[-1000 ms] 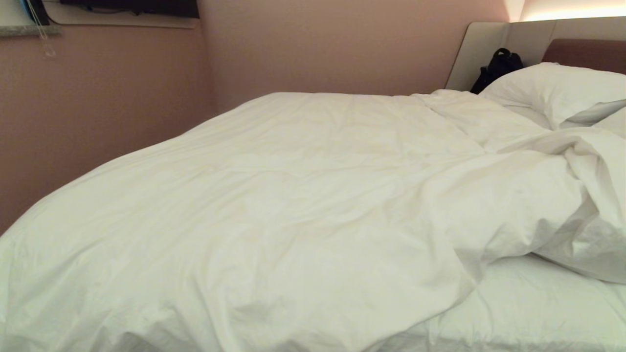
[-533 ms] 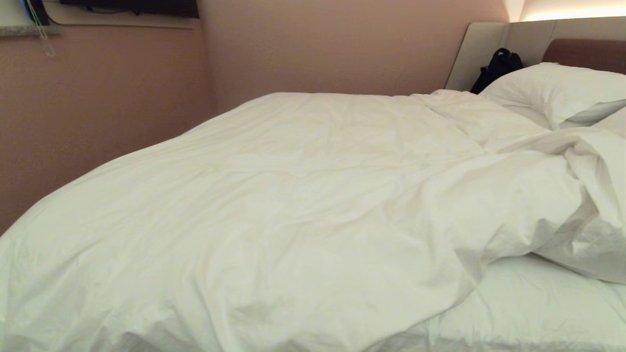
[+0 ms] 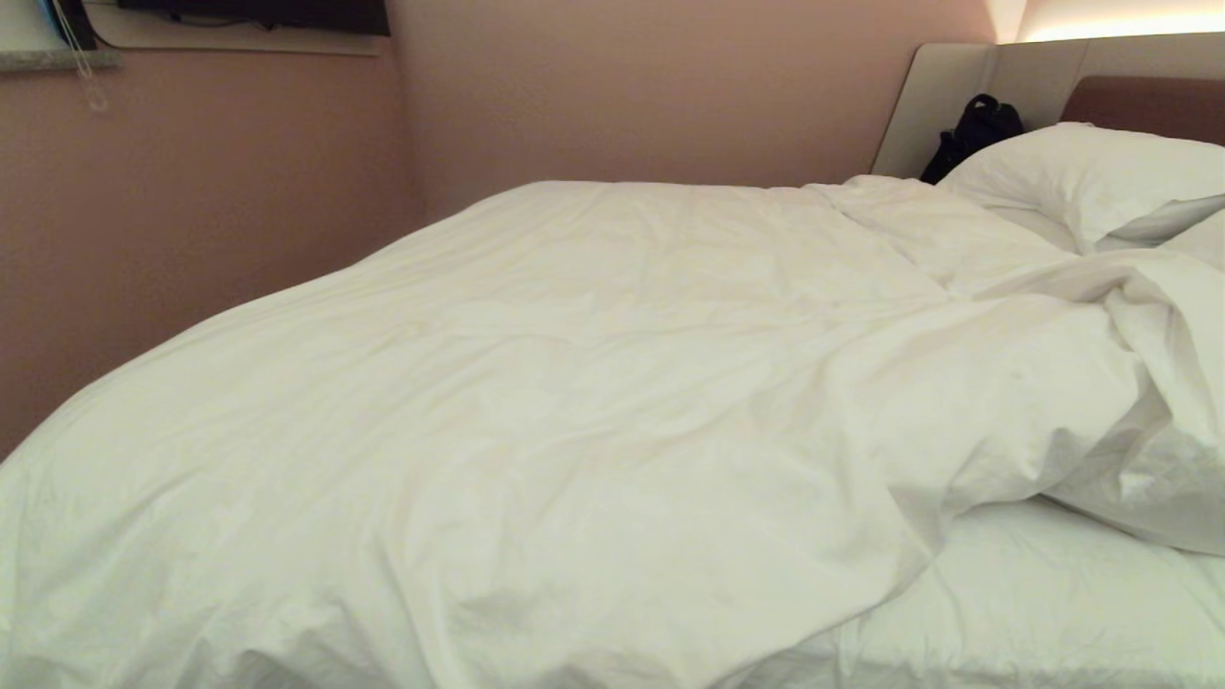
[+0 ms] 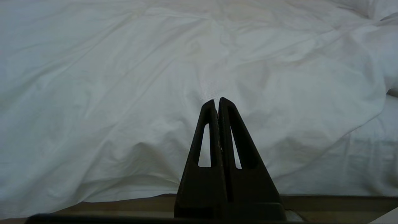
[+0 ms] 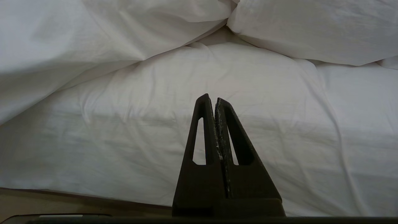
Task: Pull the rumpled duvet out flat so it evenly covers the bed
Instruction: Hold the folded corner of the quilt
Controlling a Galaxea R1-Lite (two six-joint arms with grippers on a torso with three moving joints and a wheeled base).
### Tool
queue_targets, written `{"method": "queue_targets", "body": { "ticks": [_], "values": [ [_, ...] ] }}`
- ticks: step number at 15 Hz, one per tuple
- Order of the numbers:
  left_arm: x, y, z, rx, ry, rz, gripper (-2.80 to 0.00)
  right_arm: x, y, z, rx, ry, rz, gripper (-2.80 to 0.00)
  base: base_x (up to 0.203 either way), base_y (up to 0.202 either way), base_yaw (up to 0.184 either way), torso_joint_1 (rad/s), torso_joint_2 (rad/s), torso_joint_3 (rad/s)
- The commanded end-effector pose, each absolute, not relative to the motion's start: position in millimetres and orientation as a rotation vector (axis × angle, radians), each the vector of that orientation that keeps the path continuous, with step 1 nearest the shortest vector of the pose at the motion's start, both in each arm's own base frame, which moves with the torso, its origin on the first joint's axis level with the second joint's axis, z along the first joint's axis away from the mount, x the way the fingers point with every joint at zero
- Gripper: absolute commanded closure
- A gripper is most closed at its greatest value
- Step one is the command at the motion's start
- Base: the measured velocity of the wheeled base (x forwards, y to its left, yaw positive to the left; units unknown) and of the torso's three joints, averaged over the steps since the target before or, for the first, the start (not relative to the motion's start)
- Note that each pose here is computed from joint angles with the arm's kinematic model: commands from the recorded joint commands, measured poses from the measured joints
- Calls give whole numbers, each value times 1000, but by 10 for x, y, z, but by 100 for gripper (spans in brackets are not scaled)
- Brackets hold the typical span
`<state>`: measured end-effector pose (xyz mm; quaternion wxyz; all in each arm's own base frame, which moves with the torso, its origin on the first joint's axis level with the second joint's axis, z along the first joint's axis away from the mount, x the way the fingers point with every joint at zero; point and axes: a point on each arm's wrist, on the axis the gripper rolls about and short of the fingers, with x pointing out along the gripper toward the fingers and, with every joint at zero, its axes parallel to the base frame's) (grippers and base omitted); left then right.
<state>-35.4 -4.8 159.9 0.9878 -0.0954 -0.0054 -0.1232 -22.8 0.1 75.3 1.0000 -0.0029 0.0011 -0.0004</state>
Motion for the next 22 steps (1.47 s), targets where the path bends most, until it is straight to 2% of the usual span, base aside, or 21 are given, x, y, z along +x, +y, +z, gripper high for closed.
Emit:
{"method": "queue_targets", "body": {
  "ticks": [1, 7, 11, 13, 17, 22],
  "values": [
    [-386, -50, 1448, -154, -21, -241, 0, -228, 1, 753, -6, 2, -1, 0, 0, 0, 0, 0, 0, 0],
    [-432, -49, 1177, -89, -52, -229, 0, -228, 1, 753, -6, 2, -2, 0, 0, 0, 0, 0, 0, 0],
    [-403, -34, 1139, -52, -69, -158, 0, -228, 1, 753, -6, 2, -2, 0, 0, 0, 0, 0, 0, 0],
    [-372, -12, 1109, -31, -88, -57, 0, -228, 1, 753, -6, 2, 0, 0, 0, 0, 0, 0, 0, 0],
    [-236, 9, 854, 52, -87, 40, 0, -228, 1, 753, -6, 2, -1, 0, 0, 0, 0, 0, 0, 0],
    [-235, 9, 874, 48, -116, 40, 0, -228, 1, 753, -6, 2, -2, 0, 0, 0, 0, 0, 0, 0]
  ]
}}
